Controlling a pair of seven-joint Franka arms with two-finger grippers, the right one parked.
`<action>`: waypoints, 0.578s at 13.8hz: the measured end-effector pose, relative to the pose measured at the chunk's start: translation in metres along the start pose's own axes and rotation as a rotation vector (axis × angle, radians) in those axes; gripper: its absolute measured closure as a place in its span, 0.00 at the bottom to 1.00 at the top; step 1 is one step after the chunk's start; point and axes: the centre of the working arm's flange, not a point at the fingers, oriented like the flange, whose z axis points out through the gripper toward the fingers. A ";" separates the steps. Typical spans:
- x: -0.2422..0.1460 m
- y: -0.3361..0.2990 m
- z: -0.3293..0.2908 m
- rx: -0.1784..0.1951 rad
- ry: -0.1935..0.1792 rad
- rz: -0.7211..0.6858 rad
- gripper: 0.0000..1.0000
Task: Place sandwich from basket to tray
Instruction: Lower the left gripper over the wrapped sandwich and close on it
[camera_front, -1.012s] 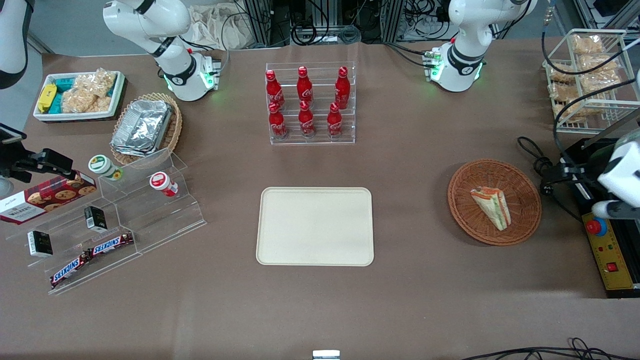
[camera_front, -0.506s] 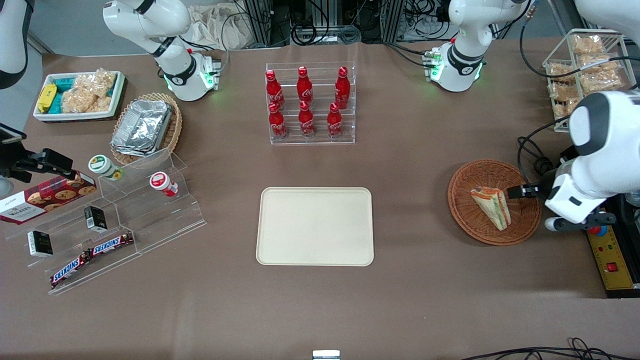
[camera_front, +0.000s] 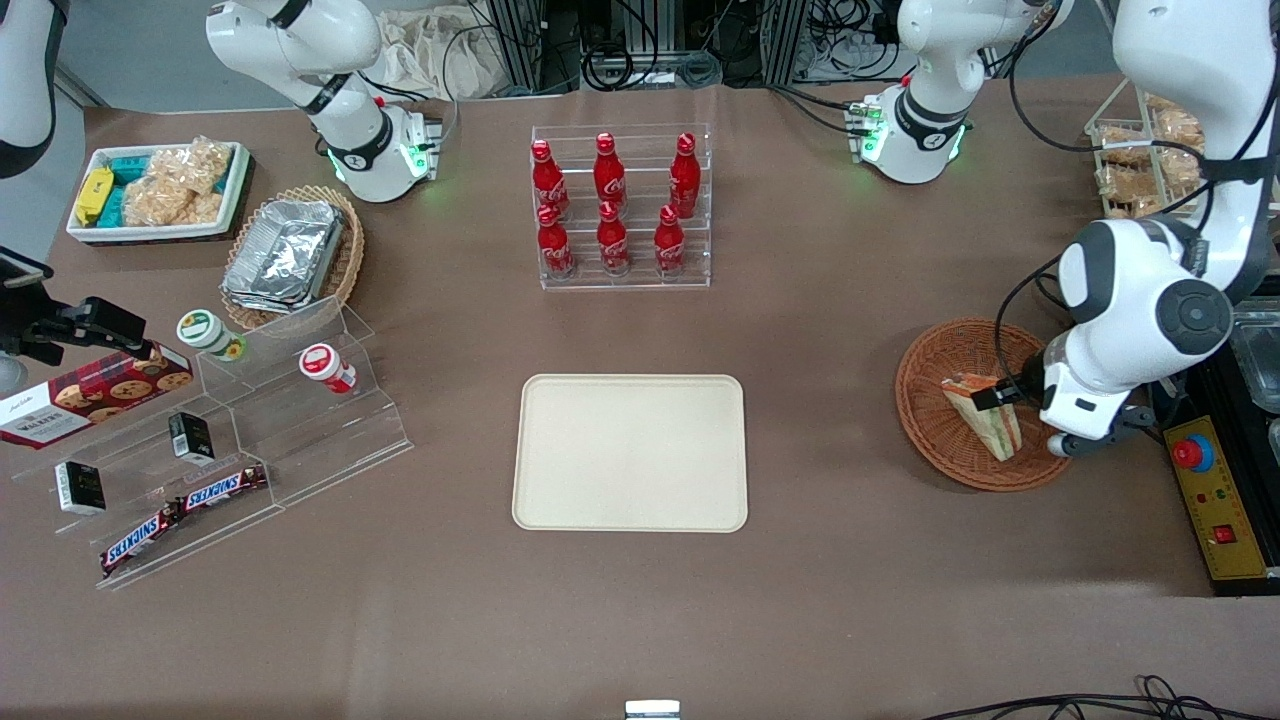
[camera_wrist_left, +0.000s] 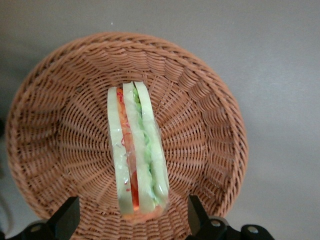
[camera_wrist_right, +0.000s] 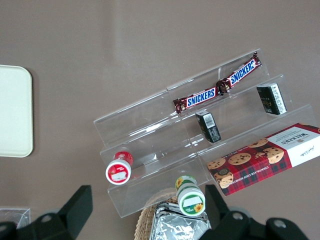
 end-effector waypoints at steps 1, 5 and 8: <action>0.000 -0.004 0.011 -0.006 0.006 -0.011 0.03; 0.006 -0.010 0.040 -0.023 0.011 -0.034 0.10; 0.006 -0.010 0.044 -0.021 0.003 -0.035 0.40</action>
